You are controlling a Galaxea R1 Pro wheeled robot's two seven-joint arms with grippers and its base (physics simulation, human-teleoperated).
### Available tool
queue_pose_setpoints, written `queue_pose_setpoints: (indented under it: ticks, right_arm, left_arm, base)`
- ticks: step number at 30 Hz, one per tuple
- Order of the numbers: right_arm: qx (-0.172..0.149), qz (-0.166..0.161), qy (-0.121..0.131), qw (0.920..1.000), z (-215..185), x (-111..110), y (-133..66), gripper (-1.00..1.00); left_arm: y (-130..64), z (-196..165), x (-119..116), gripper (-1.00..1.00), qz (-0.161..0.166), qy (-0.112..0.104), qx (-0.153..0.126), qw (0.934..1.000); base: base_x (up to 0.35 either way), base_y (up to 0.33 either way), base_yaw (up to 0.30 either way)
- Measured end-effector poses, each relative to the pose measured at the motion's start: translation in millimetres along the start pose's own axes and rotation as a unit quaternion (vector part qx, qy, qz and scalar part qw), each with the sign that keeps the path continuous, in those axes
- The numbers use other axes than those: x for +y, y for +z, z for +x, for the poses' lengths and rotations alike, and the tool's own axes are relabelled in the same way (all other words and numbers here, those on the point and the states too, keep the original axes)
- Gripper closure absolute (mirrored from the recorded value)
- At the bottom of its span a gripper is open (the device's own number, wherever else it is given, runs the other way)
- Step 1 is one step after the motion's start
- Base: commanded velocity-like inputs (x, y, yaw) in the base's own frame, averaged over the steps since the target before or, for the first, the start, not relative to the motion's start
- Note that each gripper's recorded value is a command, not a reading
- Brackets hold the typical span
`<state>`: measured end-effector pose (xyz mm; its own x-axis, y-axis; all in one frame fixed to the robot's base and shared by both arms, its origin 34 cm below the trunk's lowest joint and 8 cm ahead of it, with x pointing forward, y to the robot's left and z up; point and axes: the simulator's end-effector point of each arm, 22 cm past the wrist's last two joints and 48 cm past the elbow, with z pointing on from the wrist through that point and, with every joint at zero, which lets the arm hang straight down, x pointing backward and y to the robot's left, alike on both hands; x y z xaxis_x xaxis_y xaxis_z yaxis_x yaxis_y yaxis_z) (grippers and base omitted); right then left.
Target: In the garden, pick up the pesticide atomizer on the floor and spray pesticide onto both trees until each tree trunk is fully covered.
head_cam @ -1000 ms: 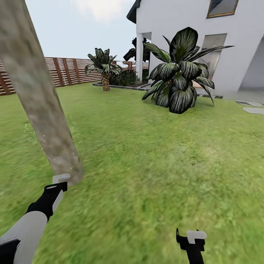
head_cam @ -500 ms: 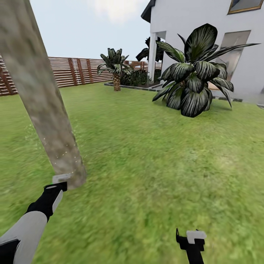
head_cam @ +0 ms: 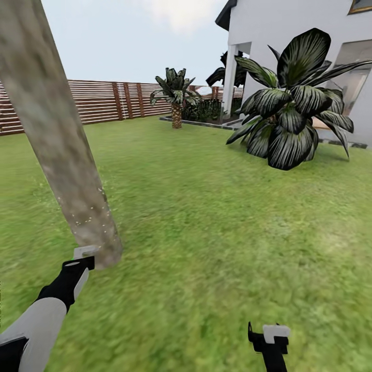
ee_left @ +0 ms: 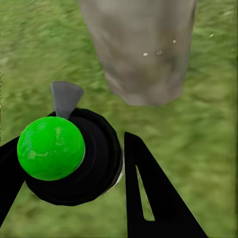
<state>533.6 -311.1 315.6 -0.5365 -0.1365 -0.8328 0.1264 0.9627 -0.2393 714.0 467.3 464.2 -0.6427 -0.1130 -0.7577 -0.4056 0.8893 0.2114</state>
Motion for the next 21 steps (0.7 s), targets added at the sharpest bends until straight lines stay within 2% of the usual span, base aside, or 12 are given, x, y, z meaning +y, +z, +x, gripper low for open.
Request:
queue_pose_setpoints:
  ticks: [9, 13, 15, 17, 20, 21]
  right_arm:
    - [0.0, 0.001, 0.0, 1.0, 0.2, -0.5, 0.2, -1.0]
    - [0.0, 0.001, 0.0, 1.0, 0.3, -0.9, 0.3, -1.0]
    - [0.0, 0.001, 0.0, 1.0, 0.3, -1.0, 0.2, -1.0]
    - [0.0, 0.001, 0.0, 1.0, 0.4, -1.1, 0.2, -1.0]
    - [0.0, 0.001, -0.001, 1.0, 0.2, -2.1, 0.3, -1.0]
    - [0.0, 0.001, -0.001, 1.0, 0.1, -2.1, 0.4, -1.0]
  left_arm:
    - [-0.8, -3.5, -2.5, 1.0, 0.002, -0.001, -0.004, 1.0]
    - [-1.7, -7.3, -6.9, 1.0, 0.01, -0.005, -0.006, 0.9999]
    - [-3.4, -23.2, -9.7, 1.0, 0.015, -0.006, -0.017, 0.9997]
    - [-6.1, -35.3, -23.0, 1.0, 0.04, -0.008, -0.026, 0.9988]
    - [-16.2, -87.3, -48.5, 1.0, 0.108, -0.011, -0.027, 0.9937]
    - [-17.6, -100.3, -47.7, 1.0, 0.112, -0.01, -0.032, 0.9931]
  base:
    - [0.066, -0.256, 0.274]
    - [0.0, -0.044, 0.27]
    - [0.0, -0.002, 0.137]
    - [0.0, 0.0, 0.028]
    - [0.0, 0.0, 0.002]
    - [0.0, 0.0, 0.0]
